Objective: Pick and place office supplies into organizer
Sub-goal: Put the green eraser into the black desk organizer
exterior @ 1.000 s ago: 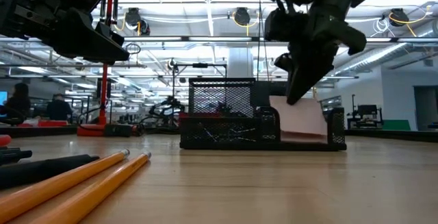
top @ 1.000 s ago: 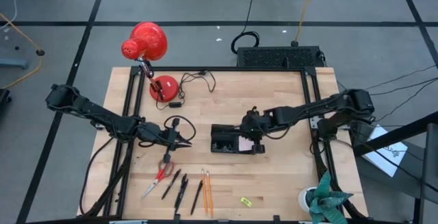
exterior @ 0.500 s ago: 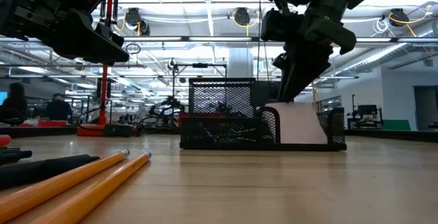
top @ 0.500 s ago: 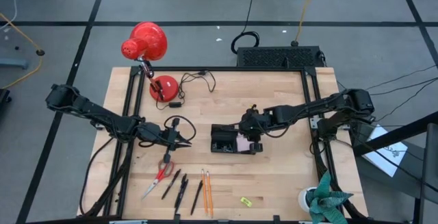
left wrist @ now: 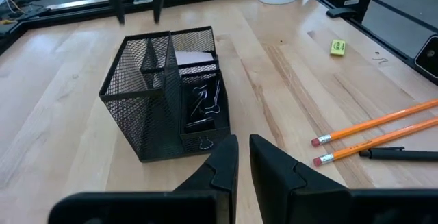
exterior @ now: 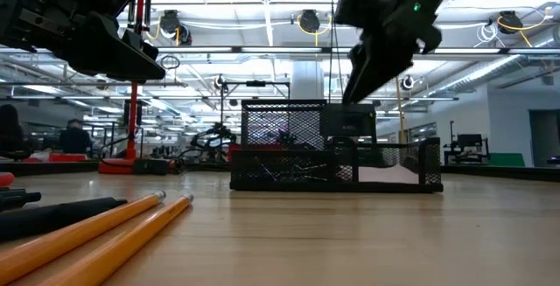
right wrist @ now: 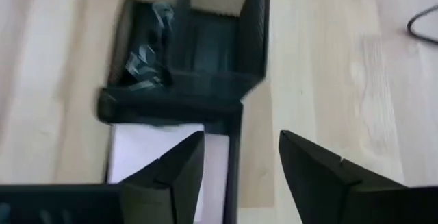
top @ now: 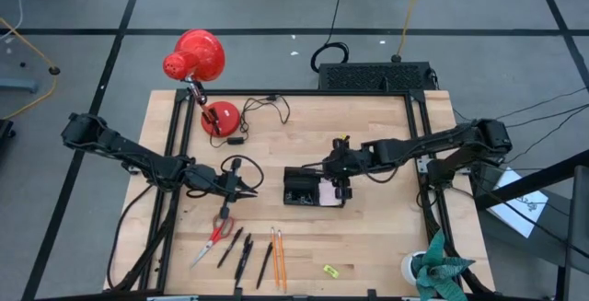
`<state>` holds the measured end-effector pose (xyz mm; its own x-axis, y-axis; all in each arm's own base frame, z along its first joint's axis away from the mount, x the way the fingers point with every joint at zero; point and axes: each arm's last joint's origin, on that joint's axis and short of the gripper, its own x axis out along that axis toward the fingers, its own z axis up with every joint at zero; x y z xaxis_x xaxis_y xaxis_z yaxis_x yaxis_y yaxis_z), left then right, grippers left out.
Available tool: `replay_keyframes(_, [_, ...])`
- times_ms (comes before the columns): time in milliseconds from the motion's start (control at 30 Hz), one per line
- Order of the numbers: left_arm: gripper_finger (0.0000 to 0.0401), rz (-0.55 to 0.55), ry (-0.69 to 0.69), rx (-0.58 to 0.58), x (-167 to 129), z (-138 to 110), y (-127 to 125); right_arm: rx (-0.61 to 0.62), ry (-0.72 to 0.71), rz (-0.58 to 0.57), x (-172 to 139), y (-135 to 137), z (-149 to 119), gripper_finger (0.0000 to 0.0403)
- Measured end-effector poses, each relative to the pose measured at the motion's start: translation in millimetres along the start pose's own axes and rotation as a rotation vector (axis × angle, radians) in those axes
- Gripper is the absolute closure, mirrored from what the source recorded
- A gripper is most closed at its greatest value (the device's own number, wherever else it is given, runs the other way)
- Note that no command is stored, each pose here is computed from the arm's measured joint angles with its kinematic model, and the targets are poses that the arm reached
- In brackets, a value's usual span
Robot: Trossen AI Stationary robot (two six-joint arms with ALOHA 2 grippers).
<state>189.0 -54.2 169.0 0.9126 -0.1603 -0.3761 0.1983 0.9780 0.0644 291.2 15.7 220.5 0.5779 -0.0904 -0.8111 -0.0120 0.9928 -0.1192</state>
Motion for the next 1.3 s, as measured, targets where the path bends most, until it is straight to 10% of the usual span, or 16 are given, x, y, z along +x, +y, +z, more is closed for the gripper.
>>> replay_keyframes(733, [0.0354, 0.000, -0.004, 0.000, 0, 0, 0, -0.144, -0.351, 0.132, -79, 130, 11, 0.0169])
replay_keyframes(1300, [0.0354, -0.008, 0.005, -0.059, 0, 0, 0, 0.042, -0.133, 0.225, -49, 229, 32, 0.0131])
